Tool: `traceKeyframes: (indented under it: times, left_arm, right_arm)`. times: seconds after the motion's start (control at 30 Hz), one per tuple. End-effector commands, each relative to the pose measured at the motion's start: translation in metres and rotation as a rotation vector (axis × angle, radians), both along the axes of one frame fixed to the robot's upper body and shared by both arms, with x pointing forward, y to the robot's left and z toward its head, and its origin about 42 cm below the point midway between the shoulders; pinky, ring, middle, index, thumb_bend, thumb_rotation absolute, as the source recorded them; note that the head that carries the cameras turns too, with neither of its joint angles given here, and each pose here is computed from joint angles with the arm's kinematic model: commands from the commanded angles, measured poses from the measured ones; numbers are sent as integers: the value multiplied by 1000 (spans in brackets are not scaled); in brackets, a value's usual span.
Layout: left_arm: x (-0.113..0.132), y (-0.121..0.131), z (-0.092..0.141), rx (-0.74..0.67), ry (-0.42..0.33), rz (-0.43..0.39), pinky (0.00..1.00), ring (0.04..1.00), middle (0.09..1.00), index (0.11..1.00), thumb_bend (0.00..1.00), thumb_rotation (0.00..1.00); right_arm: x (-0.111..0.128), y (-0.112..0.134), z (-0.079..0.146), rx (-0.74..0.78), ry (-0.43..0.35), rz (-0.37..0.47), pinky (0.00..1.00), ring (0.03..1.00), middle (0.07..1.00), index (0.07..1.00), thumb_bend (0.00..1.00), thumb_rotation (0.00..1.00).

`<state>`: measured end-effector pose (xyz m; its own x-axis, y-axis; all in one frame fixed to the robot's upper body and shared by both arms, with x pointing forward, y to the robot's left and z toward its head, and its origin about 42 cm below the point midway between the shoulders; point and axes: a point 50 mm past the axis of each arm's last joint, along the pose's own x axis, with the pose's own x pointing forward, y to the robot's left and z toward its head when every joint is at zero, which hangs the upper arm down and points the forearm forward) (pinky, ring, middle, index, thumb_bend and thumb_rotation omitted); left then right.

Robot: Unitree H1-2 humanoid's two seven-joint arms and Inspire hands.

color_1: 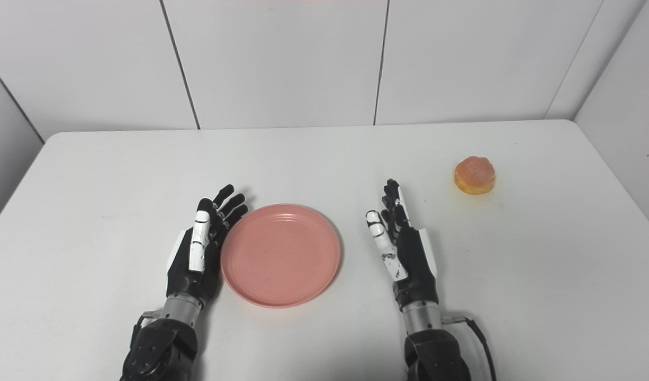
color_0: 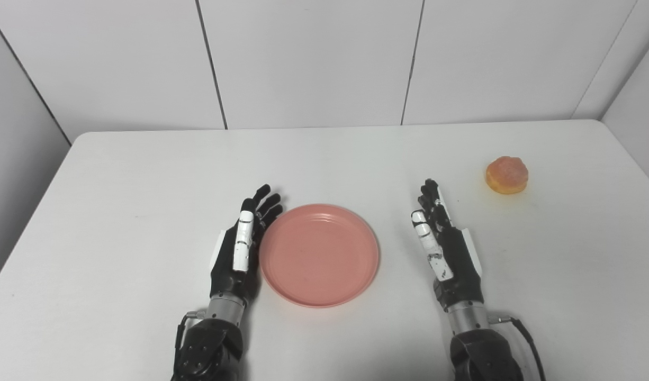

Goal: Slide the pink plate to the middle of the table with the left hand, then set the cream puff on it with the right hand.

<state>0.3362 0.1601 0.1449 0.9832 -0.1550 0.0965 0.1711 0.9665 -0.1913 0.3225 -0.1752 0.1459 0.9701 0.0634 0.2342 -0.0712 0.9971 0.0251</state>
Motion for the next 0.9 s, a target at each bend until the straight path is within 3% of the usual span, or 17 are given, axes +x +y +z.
traceKeyframes:
  times: [0.0,0.57,0.73,0.87]
  left_arm:
    - [1,-5,3,-4,-34,-21,951,901,896,886,539,1000]
    - [3,-7,0,-19,-71,1,952,912,908,896,525,1000]
    - [3,-8,-1,-6,-60,-2,947,912,907,896,515,1000]
    - [2,-9,0,-14,-58,-8,956,912,904,895,525,1000]
  right_arm:
    - [5,2,17,-1,-59,12,1000,1000,1000,992,700,804]
    - [10,-5,19,-43,-82,-6,1000,1000,1000,988,664,817]
    - [31,-23,24,-216,-171,-70,972,996,1000,986,633,850]
    - [41,-41,33,-416,-235,-179,951,994,1000,987,650,763]
